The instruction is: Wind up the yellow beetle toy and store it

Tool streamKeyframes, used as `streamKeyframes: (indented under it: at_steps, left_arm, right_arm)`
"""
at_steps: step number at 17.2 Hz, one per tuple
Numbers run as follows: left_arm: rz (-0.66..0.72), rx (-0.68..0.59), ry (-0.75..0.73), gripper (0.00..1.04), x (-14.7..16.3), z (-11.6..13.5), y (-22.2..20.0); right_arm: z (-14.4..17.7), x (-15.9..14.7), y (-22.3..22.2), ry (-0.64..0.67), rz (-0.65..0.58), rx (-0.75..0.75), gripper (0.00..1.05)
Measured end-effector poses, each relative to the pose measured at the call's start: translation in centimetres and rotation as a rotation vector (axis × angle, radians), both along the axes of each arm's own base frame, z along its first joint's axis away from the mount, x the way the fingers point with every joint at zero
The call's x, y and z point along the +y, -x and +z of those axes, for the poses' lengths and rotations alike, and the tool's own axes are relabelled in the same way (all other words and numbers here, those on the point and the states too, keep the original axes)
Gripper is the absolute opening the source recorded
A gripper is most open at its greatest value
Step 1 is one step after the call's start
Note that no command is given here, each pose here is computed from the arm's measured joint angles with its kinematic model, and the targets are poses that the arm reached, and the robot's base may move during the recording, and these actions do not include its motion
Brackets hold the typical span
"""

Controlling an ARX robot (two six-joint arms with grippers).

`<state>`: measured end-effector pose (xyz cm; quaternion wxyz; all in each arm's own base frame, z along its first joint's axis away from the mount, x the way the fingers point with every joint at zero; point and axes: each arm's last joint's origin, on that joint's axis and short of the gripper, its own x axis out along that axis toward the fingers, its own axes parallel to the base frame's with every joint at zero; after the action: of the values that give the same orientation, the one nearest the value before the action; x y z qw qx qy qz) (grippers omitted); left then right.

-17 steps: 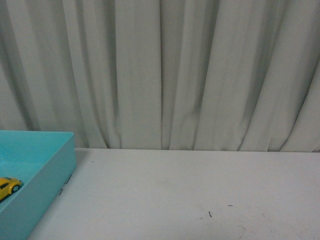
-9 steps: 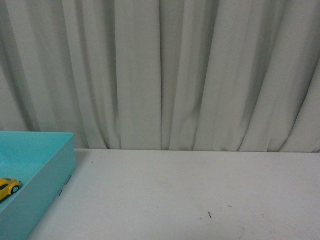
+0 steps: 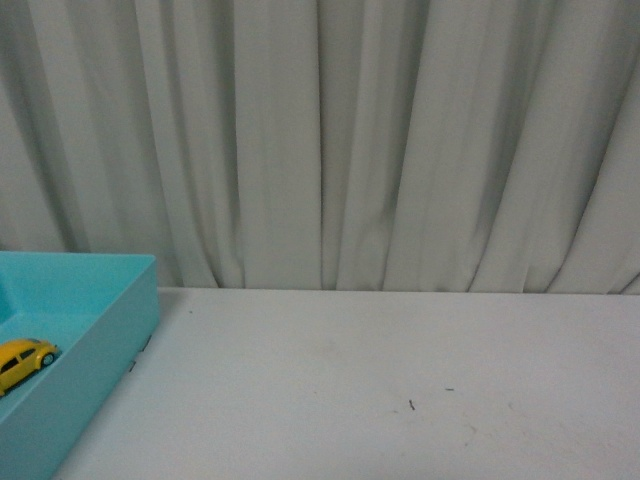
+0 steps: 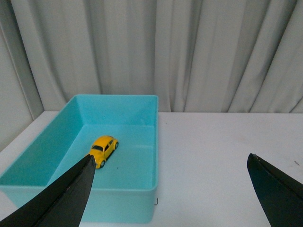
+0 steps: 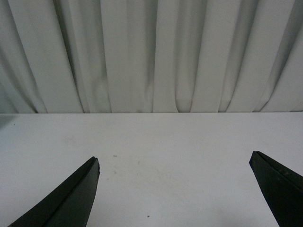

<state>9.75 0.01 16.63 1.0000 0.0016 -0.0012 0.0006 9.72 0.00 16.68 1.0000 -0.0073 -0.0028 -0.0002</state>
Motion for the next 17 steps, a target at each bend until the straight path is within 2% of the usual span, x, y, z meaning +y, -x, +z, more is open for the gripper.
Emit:
streamKeyframes:
  at_steps: [17]
  left_arm:
    - [0.0, 0.002, 0.0, 0.98, 0.0, -0.01, 0.0]
  right_arm:
    - [-0.01, 0.0, 0.0, 0.0, 0.0, 0.002, 0.98]
